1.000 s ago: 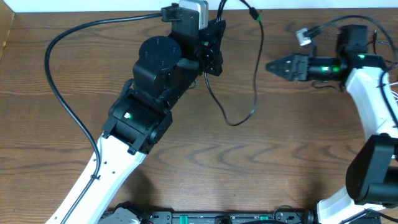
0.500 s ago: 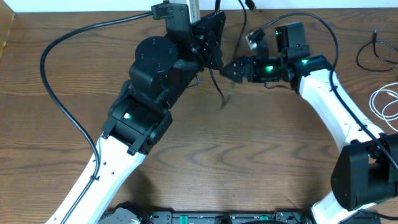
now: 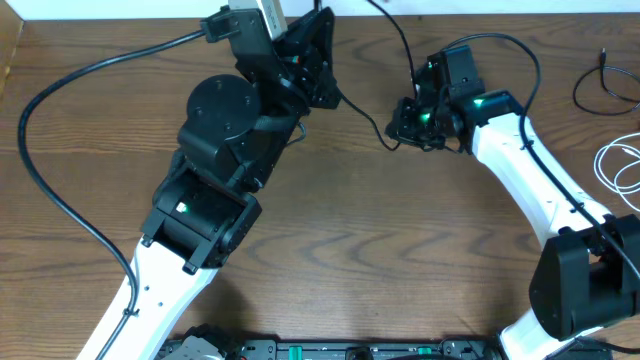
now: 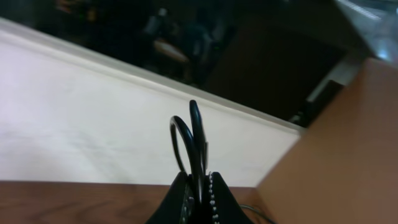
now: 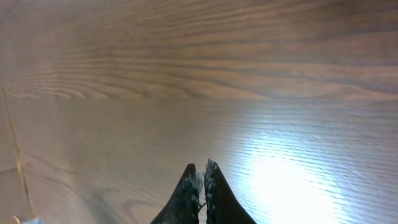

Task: Untangle cables
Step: 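Grasp the black cable with the right gripper and carry it right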

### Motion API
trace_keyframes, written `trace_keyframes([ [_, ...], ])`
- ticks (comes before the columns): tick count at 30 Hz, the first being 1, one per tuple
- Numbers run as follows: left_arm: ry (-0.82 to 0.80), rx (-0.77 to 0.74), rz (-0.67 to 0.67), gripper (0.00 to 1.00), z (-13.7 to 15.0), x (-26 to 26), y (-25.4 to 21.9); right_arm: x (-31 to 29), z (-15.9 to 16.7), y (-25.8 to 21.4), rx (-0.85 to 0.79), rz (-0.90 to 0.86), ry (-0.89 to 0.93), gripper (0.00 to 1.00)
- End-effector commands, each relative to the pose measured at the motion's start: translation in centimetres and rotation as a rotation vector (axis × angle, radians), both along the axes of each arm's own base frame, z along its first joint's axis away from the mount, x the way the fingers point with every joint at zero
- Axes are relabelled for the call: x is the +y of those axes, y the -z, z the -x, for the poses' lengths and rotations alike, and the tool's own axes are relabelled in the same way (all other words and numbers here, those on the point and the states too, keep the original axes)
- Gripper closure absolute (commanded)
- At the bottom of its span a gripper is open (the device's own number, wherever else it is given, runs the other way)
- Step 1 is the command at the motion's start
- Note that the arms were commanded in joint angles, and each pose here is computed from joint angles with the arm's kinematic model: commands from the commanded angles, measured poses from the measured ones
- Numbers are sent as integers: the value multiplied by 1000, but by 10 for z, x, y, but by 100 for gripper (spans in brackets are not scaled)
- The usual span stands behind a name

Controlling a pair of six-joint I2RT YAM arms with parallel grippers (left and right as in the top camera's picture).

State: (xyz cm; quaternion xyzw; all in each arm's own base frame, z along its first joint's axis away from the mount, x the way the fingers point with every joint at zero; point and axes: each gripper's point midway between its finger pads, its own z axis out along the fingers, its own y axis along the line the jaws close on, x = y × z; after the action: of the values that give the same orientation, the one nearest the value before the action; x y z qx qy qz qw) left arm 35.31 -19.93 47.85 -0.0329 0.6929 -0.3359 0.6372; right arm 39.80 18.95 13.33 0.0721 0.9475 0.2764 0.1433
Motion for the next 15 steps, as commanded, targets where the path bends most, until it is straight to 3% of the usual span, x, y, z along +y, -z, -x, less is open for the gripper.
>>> trace_keyframes([
  [1,-144,48,-55,93,-10,23,16,-25,-6,-25,-89,22,-7,99],
  [8,-173,183,-158,92,-28,18,67,-81,2,-134,-339,-113,79,99],
  [10,-173,199,-170,83,-33,15,75,-112,9,-170,-437,-118,147,99],
  [12,-172,214,-182,63,-37,12,82,-146,15,-199,-531,-101,233,99],
  [15,-172,233,-197,46,-41,10,91,-191,25,-231,-635,-68,354,99],
])
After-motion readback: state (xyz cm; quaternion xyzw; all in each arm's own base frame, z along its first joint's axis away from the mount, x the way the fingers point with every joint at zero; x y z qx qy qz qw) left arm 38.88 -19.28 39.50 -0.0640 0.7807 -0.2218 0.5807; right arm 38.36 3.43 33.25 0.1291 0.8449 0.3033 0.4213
